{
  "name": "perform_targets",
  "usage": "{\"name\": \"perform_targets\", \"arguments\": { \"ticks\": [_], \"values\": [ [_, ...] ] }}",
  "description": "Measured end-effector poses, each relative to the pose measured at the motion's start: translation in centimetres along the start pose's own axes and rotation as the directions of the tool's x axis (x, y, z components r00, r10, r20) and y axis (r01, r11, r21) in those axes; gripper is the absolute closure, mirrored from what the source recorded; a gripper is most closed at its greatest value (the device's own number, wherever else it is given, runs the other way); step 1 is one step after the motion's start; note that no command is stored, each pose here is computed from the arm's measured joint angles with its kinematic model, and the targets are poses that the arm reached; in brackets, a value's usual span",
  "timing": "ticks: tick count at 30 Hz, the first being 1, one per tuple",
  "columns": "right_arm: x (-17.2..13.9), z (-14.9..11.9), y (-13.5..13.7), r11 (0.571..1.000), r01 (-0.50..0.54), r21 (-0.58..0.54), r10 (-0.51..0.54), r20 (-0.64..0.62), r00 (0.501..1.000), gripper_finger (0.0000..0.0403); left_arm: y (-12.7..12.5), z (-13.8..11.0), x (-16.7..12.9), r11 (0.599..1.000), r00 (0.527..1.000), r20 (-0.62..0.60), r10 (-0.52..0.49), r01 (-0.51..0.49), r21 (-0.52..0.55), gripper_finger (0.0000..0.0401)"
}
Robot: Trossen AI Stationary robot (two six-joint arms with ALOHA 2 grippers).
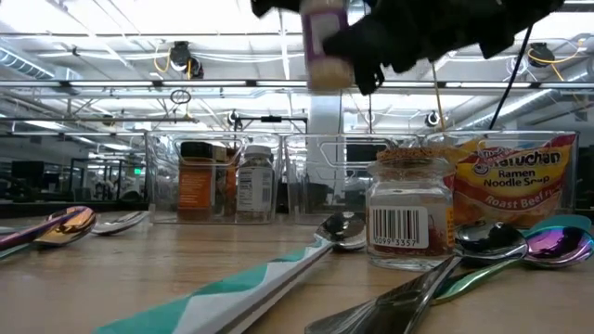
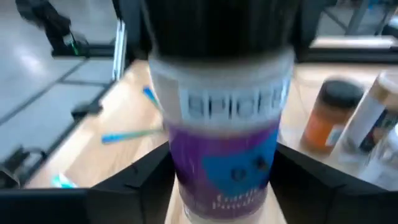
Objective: Pick & Place Food Item
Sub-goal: Put the purple seasoning bottle into the left transparent bin
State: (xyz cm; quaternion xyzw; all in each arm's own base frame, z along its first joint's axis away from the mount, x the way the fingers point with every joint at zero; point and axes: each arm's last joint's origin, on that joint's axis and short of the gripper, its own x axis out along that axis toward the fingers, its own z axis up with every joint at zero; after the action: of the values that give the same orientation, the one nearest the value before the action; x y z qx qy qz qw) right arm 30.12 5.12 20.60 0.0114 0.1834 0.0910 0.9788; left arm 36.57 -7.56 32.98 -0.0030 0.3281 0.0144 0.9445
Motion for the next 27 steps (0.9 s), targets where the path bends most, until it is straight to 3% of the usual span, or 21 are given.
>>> {"name": "perform_targets", "arguments": {
  "ticks": [5,11,22,27],
  "values": [
    [-0.7,-0.8,0.1,1.0,-0.007,0.02,0.009,-0.092,0.996,0.0124,-0.1,0.7,-5.0,0.994,0.992,0.07,0.109,-0.106,-0.042,0.0195],
    [-3.3,1.4,0.4,0.999,-0.033,0.031,0.034,-0.034,0.999,0.0093,-0.2,-0.8,-6.7,0.959,0.964,-0.013,0.267,-0.267,-0.096,0.0194],
    [-9.2,4.6,3.4,0.989,-0.151,-0.007,0.15,0.122,0.981,0.009,2.9,-6.6,-2.2,0.865,0.884,-0.201,0.421,-0.458,-0.206,0.0194],
    [-10.5,4.5,4.6,0.977,-0.2,-0.076,0.209,0.151,0.966,0.009,5.2,-9.0,0.2,0.848,0.887,-0.217,0.407,-0.455,-0.272,0.0194]
  ]
}}
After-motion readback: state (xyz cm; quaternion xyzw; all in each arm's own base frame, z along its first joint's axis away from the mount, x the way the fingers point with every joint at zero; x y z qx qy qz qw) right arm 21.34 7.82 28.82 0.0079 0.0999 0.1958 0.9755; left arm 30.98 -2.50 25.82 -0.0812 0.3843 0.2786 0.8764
